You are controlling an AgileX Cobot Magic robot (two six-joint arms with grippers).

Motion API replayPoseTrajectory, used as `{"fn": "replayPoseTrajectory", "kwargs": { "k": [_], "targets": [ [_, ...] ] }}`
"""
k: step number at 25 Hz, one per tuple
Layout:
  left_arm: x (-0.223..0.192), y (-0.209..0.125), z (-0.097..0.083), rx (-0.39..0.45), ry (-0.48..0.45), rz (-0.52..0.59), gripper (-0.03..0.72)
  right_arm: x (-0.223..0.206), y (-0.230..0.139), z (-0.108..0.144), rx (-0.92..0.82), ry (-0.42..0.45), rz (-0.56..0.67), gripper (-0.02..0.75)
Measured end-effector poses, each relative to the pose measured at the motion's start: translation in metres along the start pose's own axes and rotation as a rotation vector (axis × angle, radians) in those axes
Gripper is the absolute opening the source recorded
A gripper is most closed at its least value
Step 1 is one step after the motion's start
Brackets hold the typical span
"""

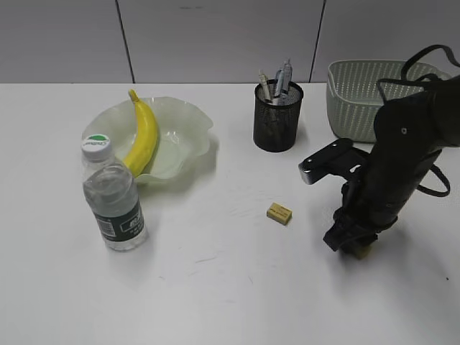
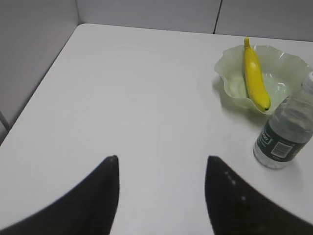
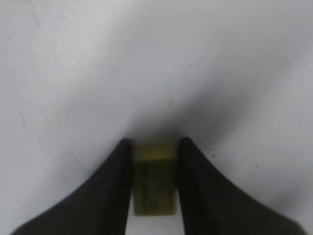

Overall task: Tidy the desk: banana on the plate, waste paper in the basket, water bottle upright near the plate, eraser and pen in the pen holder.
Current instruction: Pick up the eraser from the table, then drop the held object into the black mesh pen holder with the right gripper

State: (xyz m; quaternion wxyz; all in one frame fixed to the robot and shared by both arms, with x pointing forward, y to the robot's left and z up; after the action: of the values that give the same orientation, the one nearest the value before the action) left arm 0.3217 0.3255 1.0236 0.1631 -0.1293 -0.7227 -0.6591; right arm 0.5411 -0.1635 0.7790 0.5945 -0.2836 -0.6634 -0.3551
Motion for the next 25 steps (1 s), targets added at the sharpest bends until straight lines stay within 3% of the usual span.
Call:
{"fn": "replayPoseTrajectory", "kwargs": {
  "k": [2,4,6,8,13,16,19,23,25],
  "targets": [
    [0.000,0.000,0.000,0.000,0.000,0.000,0.418,0.001,0.001,0.000,0.000,-0.001,-0.005,0.206],
    [0.000,0.000,0.000,0.000,0.000,0.000,0.418,0.005,0.005,-0.001,-0.005,-0.004,-0.029,0.207],
    [0.000,0.000,0.000,0.000,0.000,0.000,0.417,0.020,0.022,-0.003,-0.020,-0.017,-0.127,0.207],
    [0.000,0.000,0.000,0.000,0.000,0.000,0.417,0.049,0.053,-0.009,-0.044,-0.043,-0.305,0.207],
    [0.000,0.000,0.000,0.000,0.000,0.000,0.417,0.152,0.164,-0.034,-0.068,-0.149,-0.915,0.207],
    [0.000,0.000,0.000,0.000,0.000,0.000,0.417,0.176,0.204,-0.046,-0.121,-0.167,-1.106,0.207],
    [0.000,0.000,0.000,0.000,0.000,0.000,0.416,0.159,0.228,-0.053,-0.153,-0.166,-1.133,0.207],
    [0.000,0.000,0.000,0.000,0.000,0.000,0.416,0.123,0.238,-0.055,-0.177,-0.148,-1.070,0.208],
    [0.000,0.000,0.000,0.000,0.000,0.000,0.416,0.115,0.238,-0.055,-0.183,-0.142,-1.048,0.262]
  ]
}}
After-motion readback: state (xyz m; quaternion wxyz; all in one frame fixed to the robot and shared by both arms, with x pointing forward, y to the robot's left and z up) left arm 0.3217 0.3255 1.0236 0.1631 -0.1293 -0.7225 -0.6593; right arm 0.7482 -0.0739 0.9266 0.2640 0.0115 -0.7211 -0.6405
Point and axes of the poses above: a point on each arm's last joint axis where the gripper is mounted, x pointing back along that axis away from the gripper, z along the wrist's bending axis when the last joint is at zero, y = z × x, the point moved 10 cm from there along -x, pointing out along that axis toward the gripper, and after that the axes turned 1 degree about -x, right-handed, at the moved point
